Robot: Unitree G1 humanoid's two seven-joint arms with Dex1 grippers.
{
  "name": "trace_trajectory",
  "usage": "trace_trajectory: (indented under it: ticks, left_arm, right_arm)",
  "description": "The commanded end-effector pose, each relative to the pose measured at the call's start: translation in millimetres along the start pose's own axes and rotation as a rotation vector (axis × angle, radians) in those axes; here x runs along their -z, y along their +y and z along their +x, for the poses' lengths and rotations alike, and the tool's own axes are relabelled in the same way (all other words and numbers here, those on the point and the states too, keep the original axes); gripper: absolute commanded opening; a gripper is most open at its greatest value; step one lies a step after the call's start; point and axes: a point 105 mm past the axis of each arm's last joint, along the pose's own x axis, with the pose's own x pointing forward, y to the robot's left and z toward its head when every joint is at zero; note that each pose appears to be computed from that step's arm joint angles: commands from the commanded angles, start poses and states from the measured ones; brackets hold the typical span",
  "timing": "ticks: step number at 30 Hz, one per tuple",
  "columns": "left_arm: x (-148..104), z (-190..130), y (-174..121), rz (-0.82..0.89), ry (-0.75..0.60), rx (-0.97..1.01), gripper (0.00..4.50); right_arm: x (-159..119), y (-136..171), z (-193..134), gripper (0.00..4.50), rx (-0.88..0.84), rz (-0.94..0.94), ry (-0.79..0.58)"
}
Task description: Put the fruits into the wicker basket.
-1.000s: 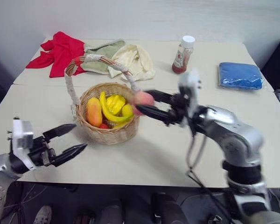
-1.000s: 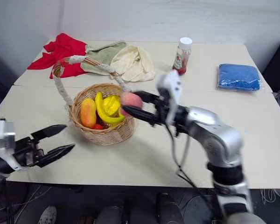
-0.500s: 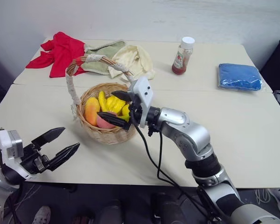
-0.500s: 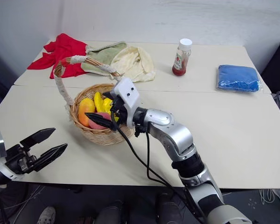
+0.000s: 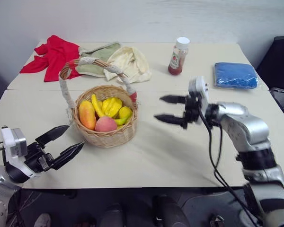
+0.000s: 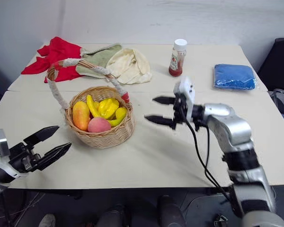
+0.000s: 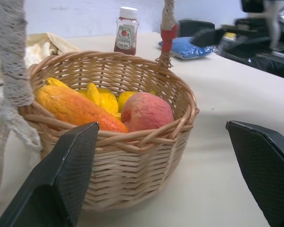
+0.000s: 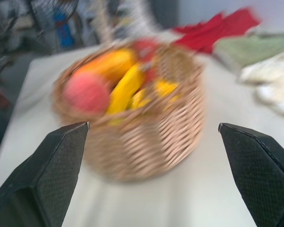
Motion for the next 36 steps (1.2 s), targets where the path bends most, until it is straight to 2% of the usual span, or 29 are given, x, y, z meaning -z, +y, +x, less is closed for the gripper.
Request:
trace_trajectory:
  ticks: [1, 2, 5, 11, 16, 17, 24, 29, 32, 36]
  left_arm:
    - [-9, -5, -1, 0.043, 0.003, 0.007, 4.50]
    - [-10, -6, -1, 0.046, 0.005, 0.005, 4.50]
    - [-12, -7, 0, 0.057, 0.002, -0.001, 4.50]
    - [-14, -7, -3, 0.068, -0.010, -0.014, 4.50]
    - [-12, -1, -6, 0.057, -0.014, 0.002, 4.50]
    - [-12, 2, -6, 0.053, -0.016, 0.011, 4.50]
    - [-6, 31, -5, 0.025, -0.024, 0.126, 4.50]
    - [2, 51, -9, -0.020, -0.025, 0.224, 4.50]
    - [5, 62, -6, -0.038, -0.030, 0.277, 4.50]
    - [8, 82, -2, -0.041, -0.046, 0.349, 4.50]
  right_arm:
    - [-7, 5, 31, 4.49, -0.095, -0.065, -0.023]
    - [-7, 7, 38, 4.49, -0.125, -0.068, -0.023]
    - [-1, 16, 52, 3.91, -0.219, -0.078, 0.005]
    - [-5, 19, 56, 1.95, -0.276, -0.088, -0.004]
    - [-3, 17, 43, 0.26, -0.261, -0.145, -0.004]
    - [-5, 17, 37, 0.12, -0.254, -0.162, -0.020]
    - [-36, 35, -17, 0.12, -0.124, -0.204, -0.168]
    - [-54, 32, -89, 0.12, 0.277, -0.267, -0.216]
    - [-52, 37, -132, 0.12, 0.446, -0.283, -0.145]
    - [-43, 22, -199, 0.12, 0.791, -0.292, -0.109]
